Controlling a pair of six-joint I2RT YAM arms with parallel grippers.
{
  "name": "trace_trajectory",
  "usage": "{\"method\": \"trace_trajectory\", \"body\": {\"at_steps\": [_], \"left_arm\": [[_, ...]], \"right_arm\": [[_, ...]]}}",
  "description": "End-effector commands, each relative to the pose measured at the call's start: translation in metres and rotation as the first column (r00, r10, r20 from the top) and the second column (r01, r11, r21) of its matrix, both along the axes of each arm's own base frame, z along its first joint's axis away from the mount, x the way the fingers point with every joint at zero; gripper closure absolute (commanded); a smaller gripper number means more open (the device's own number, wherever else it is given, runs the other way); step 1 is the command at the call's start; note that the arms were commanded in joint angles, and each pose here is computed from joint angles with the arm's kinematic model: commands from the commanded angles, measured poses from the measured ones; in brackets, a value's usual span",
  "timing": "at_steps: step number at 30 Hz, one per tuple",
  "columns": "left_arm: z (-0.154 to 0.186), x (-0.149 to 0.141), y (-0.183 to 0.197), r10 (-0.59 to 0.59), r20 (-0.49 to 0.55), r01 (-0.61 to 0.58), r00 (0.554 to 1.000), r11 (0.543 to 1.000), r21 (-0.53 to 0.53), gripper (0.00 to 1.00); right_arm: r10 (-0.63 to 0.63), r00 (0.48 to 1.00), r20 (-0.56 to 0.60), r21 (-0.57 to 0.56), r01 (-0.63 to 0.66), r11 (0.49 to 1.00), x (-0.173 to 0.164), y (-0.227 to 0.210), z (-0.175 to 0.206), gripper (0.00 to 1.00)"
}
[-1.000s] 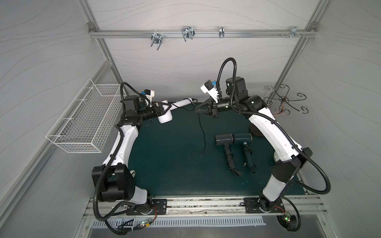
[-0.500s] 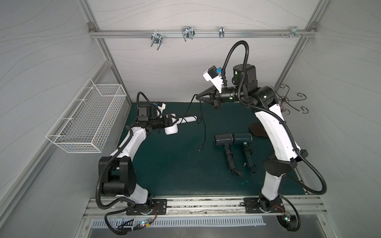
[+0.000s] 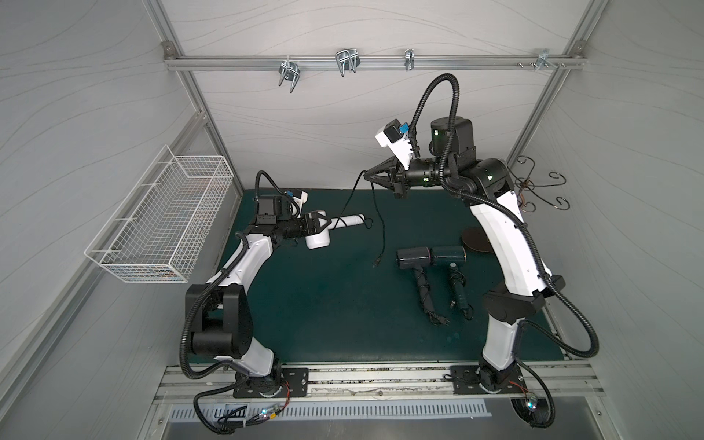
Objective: Wrap the cord around the hair dryer
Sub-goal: Wrap the power cord around the hair dryer.
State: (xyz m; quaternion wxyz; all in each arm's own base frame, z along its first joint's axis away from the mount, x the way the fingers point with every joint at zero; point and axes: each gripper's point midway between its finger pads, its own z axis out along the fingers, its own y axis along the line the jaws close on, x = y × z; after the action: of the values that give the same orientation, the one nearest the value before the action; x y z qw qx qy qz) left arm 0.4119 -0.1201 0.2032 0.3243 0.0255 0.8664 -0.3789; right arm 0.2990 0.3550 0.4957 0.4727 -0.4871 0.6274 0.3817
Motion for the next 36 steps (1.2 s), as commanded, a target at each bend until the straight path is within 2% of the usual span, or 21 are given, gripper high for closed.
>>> {"method": "trace_trajectory", "body": {"at_steps": [1, 7, 12, 17, 21, 26, 32, 36], "left_arm": [[-0.017, -0.02, 0.003, 0.007, -0.064, 0.0, 0.998, 0.994, 0.113, 1.0], [-0.005, -0.077, -0.007, -0.06, -0.071, 0.072, 0.996, 0.982, 0.176, 1.0], [0.003, -0.106, -0.007, -0.089, -0.06, 0.1, 0.994, 0.972, 0.213, 1.0], [0.017, -0.129, -0.041, -0.257, -0.053, 0.262, 0.965, 0.947, 0.185, 1.0], [0.06, -0.145, -0.073, -0.414, 0.047, 0.409, 0.909, 0.908, 0.086, 1.0], [0.134, -0.151, -0.09, -0.5, 0.208, 0.509, 0.841, 0.861, 0.013, 1.0], [0.195, -0.151, -0.098, -0.535, 0.339, 0.568, 0.774, 0.823, 0.003, 1.0], [0.216, -0.149, -0.101, -0.539, 0.394, 0.585, 0.744, 0.811, 0.004, 1.0]], "right_arm": [[-0.059, 0.965, 0.256, 0.096, 0.035, 0.995, 0.006, -0.021, 0.055, 1.0], [-0.169, 0.934, 0.314, 0.079, 0.152, 0.985, 0.053, -0.039, 0.049, 1.0], [-0.202, 0.919, 0.338, 0.08, 0.185, 0.979, 0.081, -0.044, 0.042, 1.0], [-0.191, 0.926, 0.325, 0.1, 0.167, 0.981, 0.106, -0.034, 0.029, 1.0], [-0.149, 0.954, 0.258, 0.097, 0.128, 0.987, 0.116, -0.024, 0.009, 1.0], [-0.113, 0.988, 0.108, 0.079, 0.104, 0.991, 0.134, -0.022, -0.031, 1.0], [-0.036, 0.993, -0.111, 0.111, 0.049, 0.993, 0.149, -0.022, -0.071, 1.0], [0.017, 0.969, -0.245, 0.135, 0.016, 0.991, 0.153, -0.022, -0.096, 1.0]]}}
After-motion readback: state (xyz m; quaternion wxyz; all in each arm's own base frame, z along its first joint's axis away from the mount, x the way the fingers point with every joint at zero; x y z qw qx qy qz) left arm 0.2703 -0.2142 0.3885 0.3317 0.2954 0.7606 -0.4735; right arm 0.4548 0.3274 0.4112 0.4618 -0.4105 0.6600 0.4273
